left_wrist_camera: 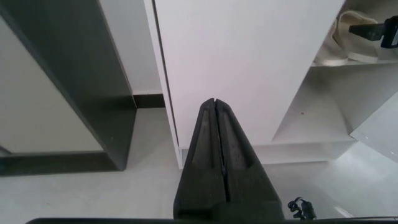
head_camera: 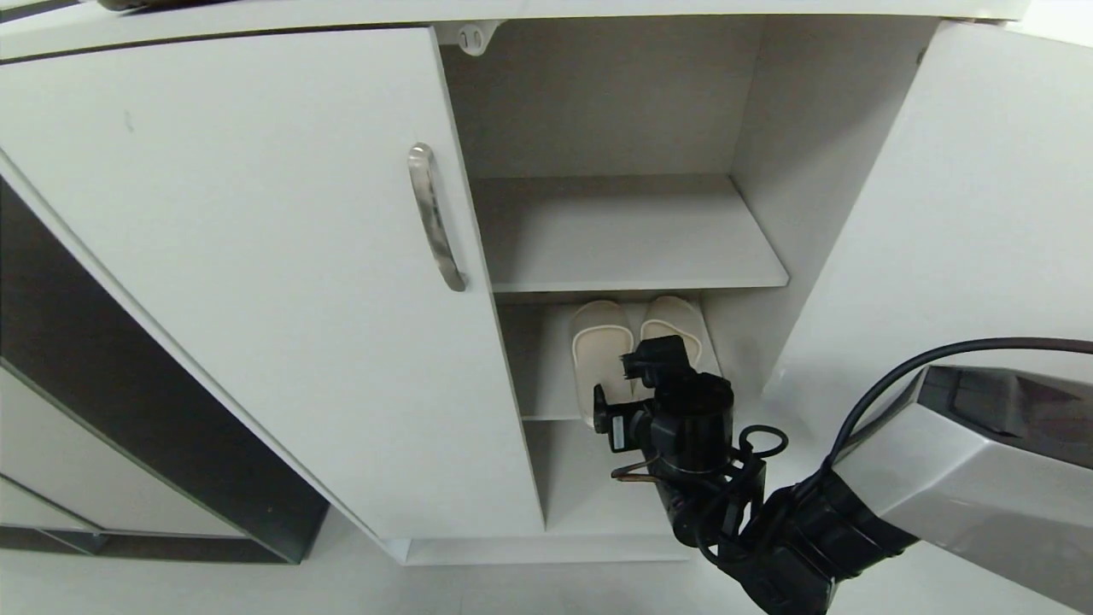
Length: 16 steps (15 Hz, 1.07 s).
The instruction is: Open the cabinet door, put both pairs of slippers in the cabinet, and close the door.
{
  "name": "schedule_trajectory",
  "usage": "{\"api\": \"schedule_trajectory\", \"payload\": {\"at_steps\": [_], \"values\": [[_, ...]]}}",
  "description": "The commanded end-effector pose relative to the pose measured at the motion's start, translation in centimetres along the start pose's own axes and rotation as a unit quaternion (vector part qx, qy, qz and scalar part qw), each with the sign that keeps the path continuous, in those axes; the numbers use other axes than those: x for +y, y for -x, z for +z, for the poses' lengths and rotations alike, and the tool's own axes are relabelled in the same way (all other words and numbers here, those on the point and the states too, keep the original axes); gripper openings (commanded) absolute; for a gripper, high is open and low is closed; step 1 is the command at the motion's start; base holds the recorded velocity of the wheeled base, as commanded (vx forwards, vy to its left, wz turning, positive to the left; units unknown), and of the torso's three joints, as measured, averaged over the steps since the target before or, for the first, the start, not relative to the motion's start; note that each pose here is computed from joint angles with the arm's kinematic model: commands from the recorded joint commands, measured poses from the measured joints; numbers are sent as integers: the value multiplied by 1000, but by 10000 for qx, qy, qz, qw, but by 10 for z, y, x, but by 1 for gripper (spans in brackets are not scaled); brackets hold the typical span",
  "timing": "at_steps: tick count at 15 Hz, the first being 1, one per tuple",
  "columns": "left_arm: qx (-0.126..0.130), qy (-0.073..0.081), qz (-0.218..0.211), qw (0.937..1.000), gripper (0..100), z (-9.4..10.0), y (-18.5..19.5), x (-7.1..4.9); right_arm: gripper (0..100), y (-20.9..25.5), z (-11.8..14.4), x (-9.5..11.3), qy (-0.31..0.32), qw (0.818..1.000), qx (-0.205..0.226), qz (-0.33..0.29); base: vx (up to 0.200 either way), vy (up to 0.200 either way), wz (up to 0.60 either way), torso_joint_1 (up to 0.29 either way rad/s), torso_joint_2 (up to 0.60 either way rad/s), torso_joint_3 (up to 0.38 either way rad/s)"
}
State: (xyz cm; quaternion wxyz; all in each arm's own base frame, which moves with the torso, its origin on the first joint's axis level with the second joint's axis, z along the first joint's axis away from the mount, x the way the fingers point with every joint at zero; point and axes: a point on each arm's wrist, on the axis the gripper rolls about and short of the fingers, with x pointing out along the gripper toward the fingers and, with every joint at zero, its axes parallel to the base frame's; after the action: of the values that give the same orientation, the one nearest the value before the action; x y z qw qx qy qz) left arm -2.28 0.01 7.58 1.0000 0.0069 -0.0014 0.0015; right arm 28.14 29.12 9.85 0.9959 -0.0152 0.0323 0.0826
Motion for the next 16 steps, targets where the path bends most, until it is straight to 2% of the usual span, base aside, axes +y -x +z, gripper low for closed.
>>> {"api": "schedule_trajectory", "payload": {"at_steps": [1, 5, 16], "values": [[6, 8, 0, 10000, 0, 0, 0, 0, 100, 3, 3, 2, -17, 10000, -29, 43, -200, 0, 0, 2, 7, 2], [6, 15, 0, 10000, 0, 0, 0, 0, 100, 3, 2, 2, -12, 10000, -23, 43, -200, 0, 0, 1, 5, 4], [6, 23, -7, 10000, 0, 0, 0, 0, 100, 3, -1, 2, -3, 10000, -11, 27, 0, 0, 0, 0, 0, 12]]}}
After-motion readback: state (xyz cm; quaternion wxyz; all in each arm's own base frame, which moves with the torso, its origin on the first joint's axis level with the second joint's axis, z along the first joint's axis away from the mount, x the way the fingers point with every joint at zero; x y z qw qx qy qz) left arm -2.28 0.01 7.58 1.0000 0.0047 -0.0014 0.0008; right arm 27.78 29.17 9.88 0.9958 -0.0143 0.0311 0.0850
